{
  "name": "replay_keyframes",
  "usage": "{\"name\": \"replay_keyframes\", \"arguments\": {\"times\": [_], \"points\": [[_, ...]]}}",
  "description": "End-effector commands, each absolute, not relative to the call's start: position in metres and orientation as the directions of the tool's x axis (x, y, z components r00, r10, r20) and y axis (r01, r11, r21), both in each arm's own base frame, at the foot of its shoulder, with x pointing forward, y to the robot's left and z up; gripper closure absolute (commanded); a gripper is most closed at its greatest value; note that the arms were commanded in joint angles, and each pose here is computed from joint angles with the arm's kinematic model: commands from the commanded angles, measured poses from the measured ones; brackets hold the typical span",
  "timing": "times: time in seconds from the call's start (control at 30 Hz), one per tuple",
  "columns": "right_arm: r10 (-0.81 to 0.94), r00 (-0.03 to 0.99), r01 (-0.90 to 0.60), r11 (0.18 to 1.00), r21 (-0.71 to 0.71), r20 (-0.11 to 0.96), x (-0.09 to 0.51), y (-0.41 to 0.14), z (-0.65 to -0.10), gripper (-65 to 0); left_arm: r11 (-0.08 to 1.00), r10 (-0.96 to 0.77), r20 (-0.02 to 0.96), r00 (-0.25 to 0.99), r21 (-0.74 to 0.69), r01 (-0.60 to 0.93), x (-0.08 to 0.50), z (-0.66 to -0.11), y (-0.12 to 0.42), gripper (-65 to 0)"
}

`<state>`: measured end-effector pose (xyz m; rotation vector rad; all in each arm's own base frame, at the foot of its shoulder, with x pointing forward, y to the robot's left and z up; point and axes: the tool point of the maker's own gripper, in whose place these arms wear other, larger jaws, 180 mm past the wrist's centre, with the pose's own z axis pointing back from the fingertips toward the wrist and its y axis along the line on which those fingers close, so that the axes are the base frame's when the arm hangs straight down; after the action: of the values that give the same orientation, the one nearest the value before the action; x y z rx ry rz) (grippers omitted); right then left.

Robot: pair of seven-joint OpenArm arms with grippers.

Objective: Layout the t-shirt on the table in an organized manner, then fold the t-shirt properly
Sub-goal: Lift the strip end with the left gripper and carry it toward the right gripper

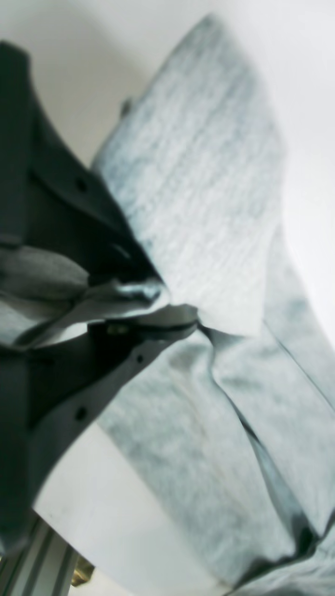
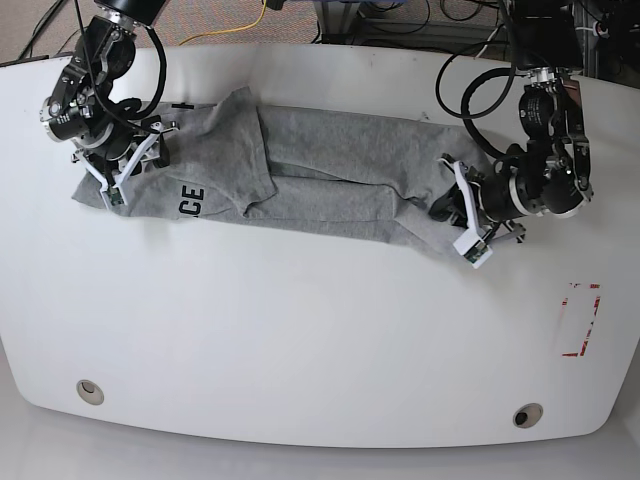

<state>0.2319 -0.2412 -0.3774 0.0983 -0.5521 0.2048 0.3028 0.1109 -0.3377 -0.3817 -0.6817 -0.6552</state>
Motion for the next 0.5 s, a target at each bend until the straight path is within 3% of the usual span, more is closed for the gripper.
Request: {"name": "replay_keyframes", "arguments": {"times": [0.0, 0.47], "points": [[0.174, 0.810, -0.222, 0.975, 0.019, 0.560, 0.239, -0.245, -0.367, -29.2, 0.702, -0.406, 0.737, 0.540, -0.127, 0.701, 0.308, -0.323, 0.085, -1.0], [0.174, 0.810, -0.222, 0.975, 0.019, 0.560, 0.239, -0.245, -0.367, -29.2, 0.540, -0.335, 0.785, 0.521, -0.292, 0.789, 0.296, -0.318, -0.028, -1.1]]}}
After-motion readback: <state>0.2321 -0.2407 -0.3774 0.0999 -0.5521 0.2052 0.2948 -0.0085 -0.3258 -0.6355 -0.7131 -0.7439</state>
